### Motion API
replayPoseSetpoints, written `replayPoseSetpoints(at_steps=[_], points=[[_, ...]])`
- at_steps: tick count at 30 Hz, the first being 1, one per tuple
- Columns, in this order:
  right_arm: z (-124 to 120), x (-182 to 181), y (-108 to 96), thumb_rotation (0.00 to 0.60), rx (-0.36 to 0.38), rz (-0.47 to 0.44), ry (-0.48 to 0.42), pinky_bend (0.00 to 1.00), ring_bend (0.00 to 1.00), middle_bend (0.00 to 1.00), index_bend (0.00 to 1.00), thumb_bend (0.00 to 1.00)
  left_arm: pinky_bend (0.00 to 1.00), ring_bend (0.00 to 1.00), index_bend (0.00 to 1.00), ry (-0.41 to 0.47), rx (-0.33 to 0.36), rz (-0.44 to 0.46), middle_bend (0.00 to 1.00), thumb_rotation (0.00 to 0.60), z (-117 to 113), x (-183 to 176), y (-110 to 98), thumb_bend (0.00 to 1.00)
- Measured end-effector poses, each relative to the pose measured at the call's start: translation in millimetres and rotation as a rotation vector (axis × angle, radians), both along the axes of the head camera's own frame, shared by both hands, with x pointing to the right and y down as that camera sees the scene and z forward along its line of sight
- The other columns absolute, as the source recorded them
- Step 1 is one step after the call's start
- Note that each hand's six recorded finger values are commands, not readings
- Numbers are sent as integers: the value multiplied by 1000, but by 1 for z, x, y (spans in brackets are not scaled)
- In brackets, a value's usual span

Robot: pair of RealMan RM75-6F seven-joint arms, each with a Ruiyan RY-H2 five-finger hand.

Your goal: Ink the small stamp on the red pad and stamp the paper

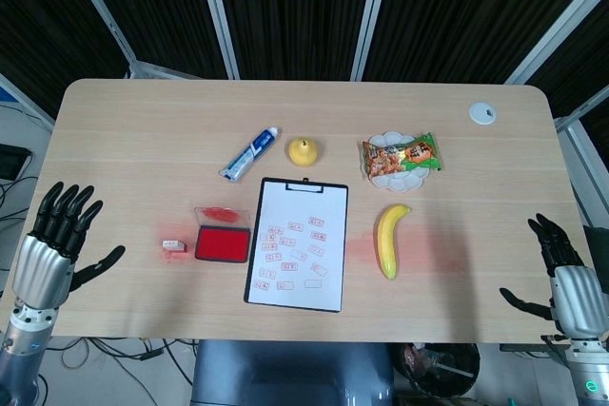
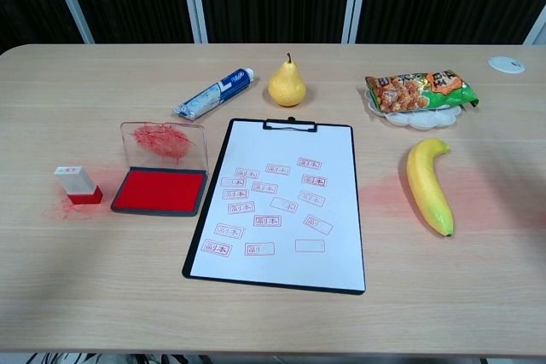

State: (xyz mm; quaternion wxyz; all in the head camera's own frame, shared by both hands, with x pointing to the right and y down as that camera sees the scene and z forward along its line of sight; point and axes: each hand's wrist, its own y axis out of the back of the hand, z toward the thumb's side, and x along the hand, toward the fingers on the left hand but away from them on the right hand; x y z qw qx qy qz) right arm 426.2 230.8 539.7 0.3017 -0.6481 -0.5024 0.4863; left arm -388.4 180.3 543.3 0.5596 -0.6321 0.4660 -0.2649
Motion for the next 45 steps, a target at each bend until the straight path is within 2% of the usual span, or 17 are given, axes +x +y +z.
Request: replayPoseSetpoints(at_steps=[22, 35, 38, 40, 45], points=[[0, -1, 1, 600, -4, -2, -2, 219, 0, 0, 0, 118, 0, 0, 0, -4, -3, 0, 0, 600, 0, 0, 1, 111], [4, 0, 0, 600, -20, 3, 4, 219, 0, 0, 0, 118, 15, 0, 0, -51, -51, -21, 0, 600, 12, -1, -3, 111], [5, 0, 0, 600, -26, 3, 6, 219, 0, 0, 0, 117, 129, 22, 0, -83, -67, -41, 0, 600, 16, -1, -4, 111], [6, 0, 0, 600, -28, 2, 8, 219, 0, 0, 0, 117, 229, 82, 0, -122, -84, -59, 0, 600, 21, -2, -5, 110], [7, -1, 0, 600, -33, 3, 8, 219, 0, 0, 0, 118, 485, 341, 0, -222, -162, -120, 34, 600, 34, -5, -7, 110]])
